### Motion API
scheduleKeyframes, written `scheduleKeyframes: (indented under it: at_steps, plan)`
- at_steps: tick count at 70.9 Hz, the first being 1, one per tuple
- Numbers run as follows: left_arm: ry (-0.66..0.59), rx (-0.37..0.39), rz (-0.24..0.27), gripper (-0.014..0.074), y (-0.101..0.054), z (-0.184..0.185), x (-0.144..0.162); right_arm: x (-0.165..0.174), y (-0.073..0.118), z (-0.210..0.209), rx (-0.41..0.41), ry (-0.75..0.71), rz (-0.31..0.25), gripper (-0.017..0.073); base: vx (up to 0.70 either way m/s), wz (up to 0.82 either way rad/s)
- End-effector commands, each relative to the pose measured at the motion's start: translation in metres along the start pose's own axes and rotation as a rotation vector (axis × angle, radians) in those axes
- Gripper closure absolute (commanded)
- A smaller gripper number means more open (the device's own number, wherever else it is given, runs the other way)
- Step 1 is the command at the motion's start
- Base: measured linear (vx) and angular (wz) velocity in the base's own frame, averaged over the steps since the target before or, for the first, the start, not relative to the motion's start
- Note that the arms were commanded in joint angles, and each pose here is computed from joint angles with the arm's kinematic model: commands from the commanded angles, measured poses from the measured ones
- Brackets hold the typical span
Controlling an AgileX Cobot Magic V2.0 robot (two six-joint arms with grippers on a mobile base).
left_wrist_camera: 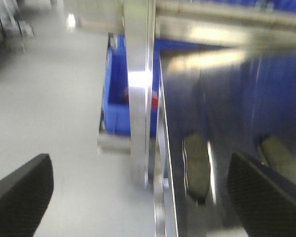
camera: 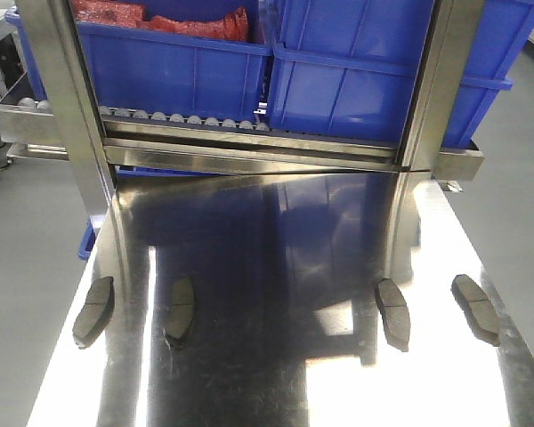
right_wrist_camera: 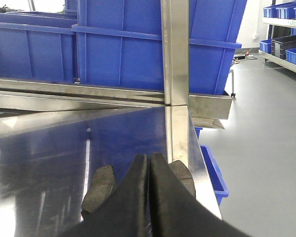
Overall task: Move and align brake pads A on conveyor
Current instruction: 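Lower the left gripper onto the brake pad nearest it and close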
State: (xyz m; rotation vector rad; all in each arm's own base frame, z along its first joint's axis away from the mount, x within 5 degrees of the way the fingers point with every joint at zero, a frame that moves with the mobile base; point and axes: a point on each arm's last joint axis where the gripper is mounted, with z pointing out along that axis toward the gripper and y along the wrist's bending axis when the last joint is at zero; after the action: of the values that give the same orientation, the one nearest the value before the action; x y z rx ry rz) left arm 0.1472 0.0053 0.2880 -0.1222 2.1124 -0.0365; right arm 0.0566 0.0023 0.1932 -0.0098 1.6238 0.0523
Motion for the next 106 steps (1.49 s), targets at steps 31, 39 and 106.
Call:
scheduleKeyframes:
  at_steps: [31, 39, 106]
  plan:
    - [0.395, 0.085, 0.039, -0.0034, -0.047, 0.131, -0.057, -0.004, 0.000, -0.001, 0.000, -0.079, -0.017, 0.0568, 0.00, 0.00]
    - [0.506, 0.090, 0.064, -0.0034, -0.059, 0.156, -0.061, -0.004, 0.000, -0.001, 0.000, -0.079, -0.017, 0.0568, 0.00, 0.00]
    - [0.803, 0.093, 0.135, -0.0008, -0.082, 0.232, -0.020, -0.004, 0.000, -0.001, 0.000, -0.079, -0.017, 0.0568, 0.00, 0.00]
